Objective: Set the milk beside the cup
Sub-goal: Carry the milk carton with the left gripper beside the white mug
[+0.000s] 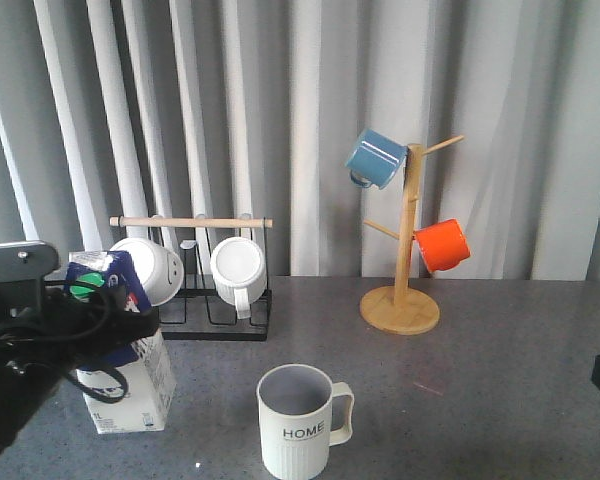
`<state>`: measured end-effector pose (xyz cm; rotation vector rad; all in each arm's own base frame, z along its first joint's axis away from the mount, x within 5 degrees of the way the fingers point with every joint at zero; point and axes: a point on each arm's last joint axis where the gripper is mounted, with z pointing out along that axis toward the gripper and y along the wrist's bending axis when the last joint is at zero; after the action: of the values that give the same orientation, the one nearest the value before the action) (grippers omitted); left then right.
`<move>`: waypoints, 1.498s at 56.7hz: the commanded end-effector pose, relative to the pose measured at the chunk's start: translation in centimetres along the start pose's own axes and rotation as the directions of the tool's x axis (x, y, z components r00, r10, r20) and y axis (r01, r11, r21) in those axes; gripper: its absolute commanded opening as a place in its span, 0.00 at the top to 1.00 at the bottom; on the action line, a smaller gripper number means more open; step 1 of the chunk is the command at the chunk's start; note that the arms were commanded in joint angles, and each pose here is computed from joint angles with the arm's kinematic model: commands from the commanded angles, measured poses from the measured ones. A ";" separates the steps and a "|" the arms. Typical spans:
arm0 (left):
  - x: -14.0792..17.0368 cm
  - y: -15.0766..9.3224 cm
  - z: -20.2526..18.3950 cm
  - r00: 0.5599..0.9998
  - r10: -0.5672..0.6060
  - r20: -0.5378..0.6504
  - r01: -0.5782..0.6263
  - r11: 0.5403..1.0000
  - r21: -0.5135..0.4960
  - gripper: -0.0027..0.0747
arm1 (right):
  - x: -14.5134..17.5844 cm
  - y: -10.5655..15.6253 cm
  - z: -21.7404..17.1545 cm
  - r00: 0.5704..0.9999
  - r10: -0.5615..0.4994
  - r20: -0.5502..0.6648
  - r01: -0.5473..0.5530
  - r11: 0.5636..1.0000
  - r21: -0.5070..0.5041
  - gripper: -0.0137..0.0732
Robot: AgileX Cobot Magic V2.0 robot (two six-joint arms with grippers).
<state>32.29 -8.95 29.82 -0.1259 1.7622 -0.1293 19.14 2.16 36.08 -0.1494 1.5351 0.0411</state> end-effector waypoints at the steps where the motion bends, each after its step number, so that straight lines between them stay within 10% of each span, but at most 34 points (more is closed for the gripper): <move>1: -1.8 -1.5 -1.1 0.992 0.025 0.121 -0.010 0.993 -0.119 0.95 | -1.8 -0.2 -0.2 0.994 -0.003 0.108 0.002 1.000 0.006 0.85; 28: 1.4 -10.2 -1.0 0.998 0.037 0.041 -0.040 0.996 0.078 0.95 | -1.8 -0.2 -0.2 0.994 -0.003 0.108 0.002 1.000 0.006 0.85; 85: 2.4 -10.8 -0.9 0.996 0.086 0.009 -0.087 0.993 0.082 0.94 | -1.8 -0.2 -0.2 0.994 -0.003 0.108 0.002 1.000 0.006 0.85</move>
<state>31.23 -20.11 27.21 0.0229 1.8198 -0.1275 19.14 2.16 36.08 -0.1494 1.5351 0.0411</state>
